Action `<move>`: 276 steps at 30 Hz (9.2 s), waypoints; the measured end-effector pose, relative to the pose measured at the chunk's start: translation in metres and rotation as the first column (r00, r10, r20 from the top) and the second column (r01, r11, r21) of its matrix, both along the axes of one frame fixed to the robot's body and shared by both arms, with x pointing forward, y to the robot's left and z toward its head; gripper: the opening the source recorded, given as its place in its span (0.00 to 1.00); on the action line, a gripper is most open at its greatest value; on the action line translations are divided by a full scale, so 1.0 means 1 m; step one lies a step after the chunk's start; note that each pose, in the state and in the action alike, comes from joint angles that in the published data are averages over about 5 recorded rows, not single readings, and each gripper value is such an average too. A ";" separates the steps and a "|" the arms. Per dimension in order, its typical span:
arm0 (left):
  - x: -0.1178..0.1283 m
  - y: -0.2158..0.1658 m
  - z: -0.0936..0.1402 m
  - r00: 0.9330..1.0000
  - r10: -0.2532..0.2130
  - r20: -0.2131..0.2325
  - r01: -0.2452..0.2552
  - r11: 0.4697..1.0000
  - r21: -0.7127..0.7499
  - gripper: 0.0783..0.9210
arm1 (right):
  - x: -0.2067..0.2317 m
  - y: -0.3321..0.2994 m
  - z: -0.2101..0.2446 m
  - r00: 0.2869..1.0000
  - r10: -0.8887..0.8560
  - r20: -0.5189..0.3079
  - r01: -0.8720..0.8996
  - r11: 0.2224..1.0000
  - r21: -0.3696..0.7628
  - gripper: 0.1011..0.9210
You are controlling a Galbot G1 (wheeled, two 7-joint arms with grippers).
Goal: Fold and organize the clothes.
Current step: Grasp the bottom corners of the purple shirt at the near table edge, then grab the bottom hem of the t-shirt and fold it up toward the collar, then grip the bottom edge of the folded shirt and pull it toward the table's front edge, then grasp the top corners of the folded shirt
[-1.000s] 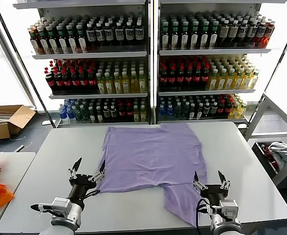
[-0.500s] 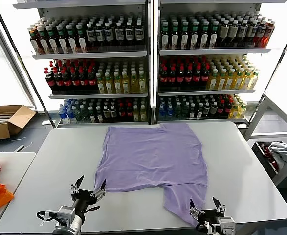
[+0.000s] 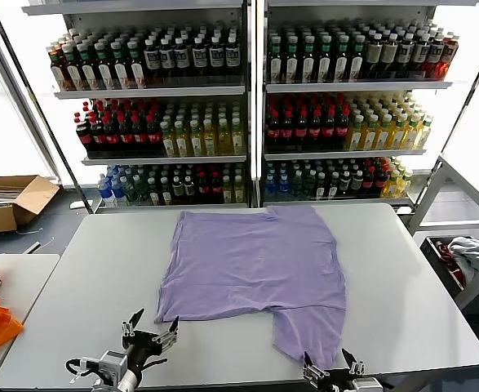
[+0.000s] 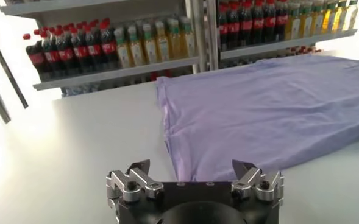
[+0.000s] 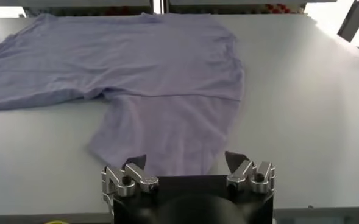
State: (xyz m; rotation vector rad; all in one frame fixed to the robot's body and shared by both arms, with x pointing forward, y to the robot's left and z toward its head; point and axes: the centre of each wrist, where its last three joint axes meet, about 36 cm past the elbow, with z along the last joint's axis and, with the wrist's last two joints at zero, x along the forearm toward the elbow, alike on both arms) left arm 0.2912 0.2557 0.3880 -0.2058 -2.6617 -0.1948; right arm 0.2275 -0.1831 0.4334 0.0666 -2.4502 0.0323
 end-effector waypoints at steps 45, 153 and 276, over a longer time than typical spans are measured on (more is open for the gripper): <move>0.013 0.002 -0.018 0.997 -0.042 -0.068 0.039 0.998 -0.046 0.17 | -0.003 0.000 -0.024 0.999 -0.025 -0.032 0.024 0.999 -0.041 0.05; 0.153 -0.004 -0.007 0.994 0.049 0.099 -0.049 0.999 -0.002 0.88 | 0.194 -0.048 -0.026 0.963 -0.175 0.203 0.191 0.979 -0.064 0.88; -0.020 -0.008 0.063 0.963 -0.117 0.241 0.127 0.991 -0.028 0.88 | 0.126 -0.115 0.045 0.935 -0.049 0.352 0.071 0.996 -0.049 0.88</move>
